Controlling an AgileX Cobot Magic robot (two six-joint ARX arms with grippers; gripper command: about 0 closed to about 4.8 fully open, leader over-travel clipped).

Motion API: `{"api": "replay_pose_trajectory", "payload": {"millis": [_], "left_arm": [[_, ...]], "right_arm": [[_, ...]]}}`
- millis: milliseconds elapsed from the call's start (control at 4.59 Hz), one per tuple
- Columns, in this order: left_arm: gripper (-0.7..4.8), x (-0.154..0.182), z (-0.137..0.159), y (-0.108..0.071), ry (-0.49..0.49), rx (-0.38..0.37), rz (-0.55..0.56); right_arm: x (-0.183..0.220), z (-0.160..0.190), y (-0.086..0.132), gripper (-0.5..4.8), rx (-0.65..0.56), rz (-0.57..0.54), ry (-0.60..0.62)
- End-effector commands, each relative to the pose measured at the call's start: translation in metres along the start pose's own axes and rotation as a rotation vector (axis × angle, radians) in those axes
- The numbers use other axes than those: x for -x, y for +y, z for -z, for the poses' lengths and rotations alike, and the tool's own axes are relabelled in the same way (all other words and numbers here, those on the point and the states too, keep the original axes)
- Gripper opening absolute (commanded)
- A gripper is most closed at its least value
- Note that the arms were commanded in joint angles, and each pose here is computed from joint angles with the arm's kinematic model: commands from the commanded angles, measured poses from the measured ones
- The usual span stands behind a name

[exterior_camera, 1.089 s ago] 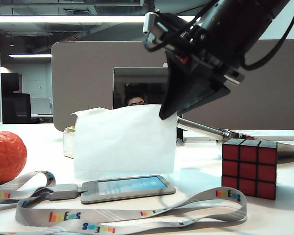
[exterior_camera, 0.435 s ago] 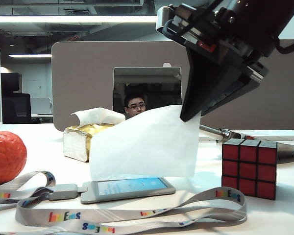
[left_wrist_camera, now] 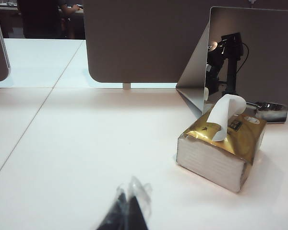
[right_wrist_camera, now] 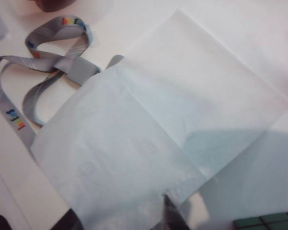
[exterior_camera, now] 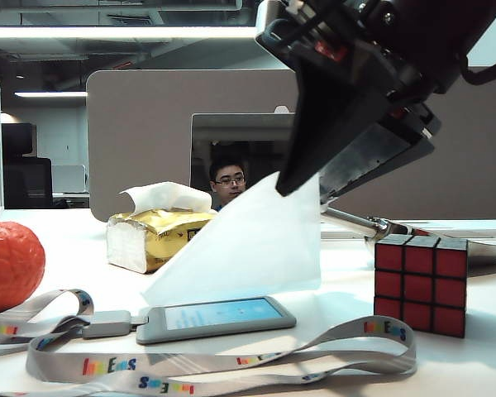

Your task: Pull out a tissue from the tissue box and use it to cover the ID card on the tabletop.

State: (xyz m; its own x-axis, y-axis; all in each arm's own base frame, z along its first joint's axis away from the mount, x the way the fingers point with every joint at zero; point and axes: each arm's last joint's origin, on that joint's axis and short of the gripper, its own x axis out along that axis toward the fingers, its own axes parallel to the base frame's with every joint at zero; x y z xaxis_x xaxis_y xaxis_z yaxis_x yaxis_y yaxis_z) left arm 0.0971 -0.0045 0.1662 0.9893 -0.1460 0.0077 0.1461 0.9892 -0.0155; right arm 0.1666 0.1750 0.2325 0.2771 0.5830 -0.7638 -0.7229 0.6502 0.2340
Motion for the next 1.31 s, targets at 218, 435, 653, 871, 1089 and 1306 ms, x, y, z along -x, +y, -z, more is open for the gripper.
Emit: {"api": "replay_pose_trajectory", "payload": {"millis": [218, 435, 653, 871, 1089, 1306], "left_arm": [[-0.06, 0.0, -0.002, 0.0, -0.014, -0.003, 0.004], [-0.05, 0.0, -0.002, 0.0, -0.014, -0.003, 0.004], [-0.06, 0.0, -0.002, 0.0, -0.014, -0.003, 0.004], [-0.06, 0.0, -0.002, 0.0, -0.014, -0.003, 0.004], [-0.06, 0.0, -0.002, 0.0, -0.014, -0.003, 0.004], [-0.06, 0.0, -0.002, 0.0, -0.014, -0.003, 0.004]], "right_arm": [[0.001, 0.002, 0.002, 3.1, -0.006, -0.052, 0.031], [0.001, -0.001, 0.002, 3.12, 0.003, -0.055, -0.004], [0.003, -0.022, 0.004, 3.03, 0.05, -0.04, -0.216], [0.016, -0.049, 0.003, 1.99, 0.068, 0.117, -0.537], [0.05, -0.058, -0.01, -0.01, 0.069, 0.265, -0.733], [0.117, -0.041, -0.031, -0.01, 0.114, 0.448, -0.832]]}}
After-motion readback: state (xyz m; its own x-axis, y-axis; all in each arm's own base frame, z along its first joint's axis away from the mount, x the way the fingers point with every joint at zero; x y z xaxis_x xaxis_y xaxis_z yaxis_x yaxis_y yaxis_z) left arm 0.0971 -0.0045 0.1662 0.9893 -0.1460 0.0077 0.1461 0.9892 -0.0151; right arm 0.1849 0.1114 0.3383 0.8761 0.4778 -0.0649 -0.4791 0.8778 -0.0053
